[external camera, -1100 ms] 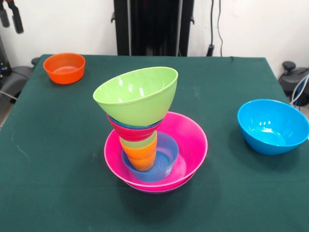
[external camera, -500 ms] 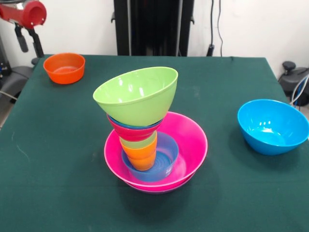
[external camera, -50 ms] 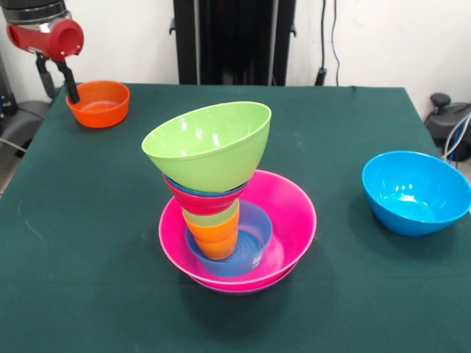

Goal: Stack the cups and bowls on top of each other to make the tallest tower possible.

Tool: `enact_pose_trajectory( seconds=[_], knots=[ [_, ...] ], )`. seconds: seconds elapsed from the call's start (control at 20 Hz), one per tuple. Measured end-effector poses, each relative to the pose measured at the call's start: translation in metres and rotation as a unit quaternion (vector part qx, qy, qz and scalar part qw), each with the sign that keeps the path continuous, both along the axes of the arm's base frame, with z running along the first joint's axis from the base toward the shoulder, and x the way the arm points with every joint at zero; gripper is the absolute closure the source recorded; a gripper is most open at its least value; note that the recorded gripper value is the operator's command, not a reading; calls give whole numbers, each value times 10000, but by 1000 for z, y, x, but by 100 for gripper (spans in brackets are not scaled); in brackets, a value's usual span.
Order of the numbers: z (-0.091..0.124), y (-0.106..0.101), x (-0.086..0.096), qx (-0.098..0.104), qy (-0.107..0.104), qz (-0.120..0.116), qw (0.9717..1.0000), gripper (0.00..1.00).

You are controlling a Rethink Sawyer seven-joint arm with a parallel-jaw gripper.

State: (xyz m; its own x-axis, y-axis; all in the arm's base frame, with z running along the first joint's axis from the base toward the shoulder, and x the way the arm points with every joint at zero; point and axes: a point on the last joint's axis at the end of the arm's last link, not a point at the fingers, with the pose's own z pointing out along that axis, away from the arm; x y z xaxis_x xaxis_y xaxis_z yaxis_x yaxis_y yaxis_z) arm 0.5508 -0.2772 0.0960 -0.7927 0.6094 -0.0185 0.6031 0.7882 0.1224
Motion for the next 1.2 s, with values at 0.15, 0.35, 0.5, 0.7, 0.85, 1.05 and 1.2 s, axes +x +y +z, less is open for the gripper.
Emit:
enact_pose_trajectory(
  seconds=[0.15,0.35,0.5,0.7,0.85,1.05,1.2],
  knots=[
    [-6,7,-5,71,43,25,10000,0],
    [-13,18,-11,148,61,59,9999,0],
    [-17,27,-15,192,62,101,9997,0],
    [-21,42,-22,248,71,171,9995,0],
    [-23,50,-26,282,74,210,9994,0],
    [-26,56,-28,312,61,230,9992,0],
    [-30,61,-29,338,20,240,9991,0]
  ],
)
